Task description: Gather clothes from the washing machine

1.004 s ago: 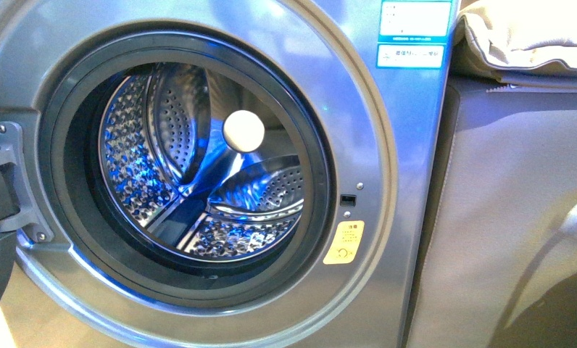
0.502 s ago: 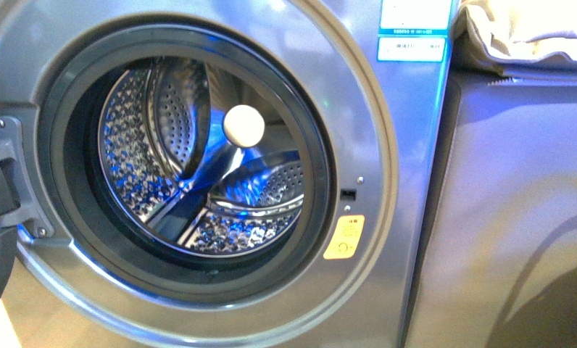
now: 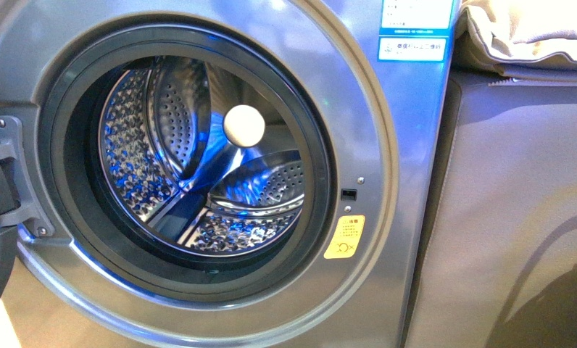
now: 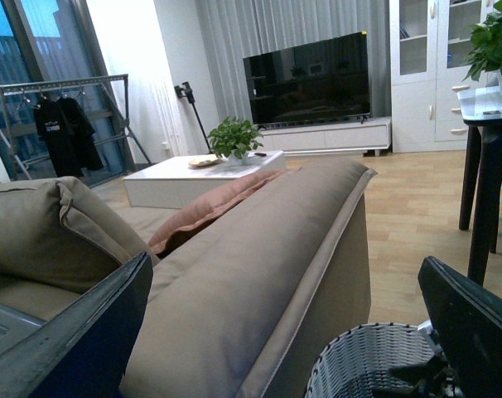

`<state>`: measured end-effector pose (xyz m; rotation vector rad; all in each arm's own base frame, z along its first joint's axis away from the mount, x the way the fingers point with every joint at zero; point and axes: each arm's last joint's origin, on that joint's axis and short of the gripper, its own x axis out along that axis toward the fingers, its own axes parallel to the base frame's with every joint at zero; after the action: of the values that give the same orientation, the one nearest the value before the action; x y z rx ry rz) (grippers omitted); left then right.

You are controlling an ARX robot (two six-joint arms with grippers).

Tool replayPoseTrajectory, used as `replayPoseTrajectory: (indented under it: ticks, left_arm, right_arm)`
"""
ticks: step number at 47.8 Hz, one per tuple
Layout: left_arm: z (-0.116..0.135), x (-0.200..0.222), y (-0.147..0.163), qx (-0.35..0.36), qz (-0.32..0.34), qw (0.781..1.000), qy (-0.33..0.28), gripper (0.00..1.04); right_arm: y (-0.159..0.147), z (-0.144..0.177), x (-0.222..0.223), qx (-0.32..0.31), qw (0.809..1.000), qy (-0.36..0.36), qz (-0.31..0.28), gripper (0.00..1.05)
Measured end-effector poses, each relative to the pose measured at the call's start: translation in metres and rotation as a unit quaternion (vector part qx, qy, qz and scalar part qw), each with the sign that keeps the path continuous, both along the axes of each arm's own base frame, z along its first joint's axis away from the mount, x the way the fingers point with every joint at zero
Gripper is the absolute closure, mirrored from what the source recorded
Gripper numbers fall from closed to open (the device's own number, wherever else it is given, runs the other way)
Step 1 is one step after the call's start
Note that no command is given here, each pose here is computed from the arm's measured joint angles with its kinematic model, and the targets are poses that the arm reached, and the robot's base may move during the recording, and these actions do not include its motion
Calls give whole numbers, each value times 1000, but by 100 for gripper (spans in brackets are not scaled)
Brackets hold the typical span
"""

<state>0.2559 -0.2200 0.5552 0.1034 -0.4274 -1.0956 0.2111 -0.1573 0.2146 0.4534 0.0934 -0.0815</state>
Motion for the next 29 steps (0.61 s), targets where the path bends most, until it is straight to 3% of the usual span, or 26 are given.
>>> replayPoseTrajectory:
  ticks: [12,20,24,26,29]
  left_arm:
    - [0,0,0,0,0,1000,0,7]
    - [0,0,0,0,0,1000,0,7]
    - [0,0,0,0,0,1000,0,7]
    - [0,0,0,0,0,1000,0,7]
    - [0,0,0,0,0,1000,0,7]
  right_arm:
    - [43,73,-46,-73,983,-156,64,8]
    - [86,76,-84,-75,968,-220,96,8]
    - [105,75,-96,-92,979,-177,38,20]
    - [123,57,-108,-121,986,-118,5,31]
    - [142,27,-114,-174,982,-61,27,47]
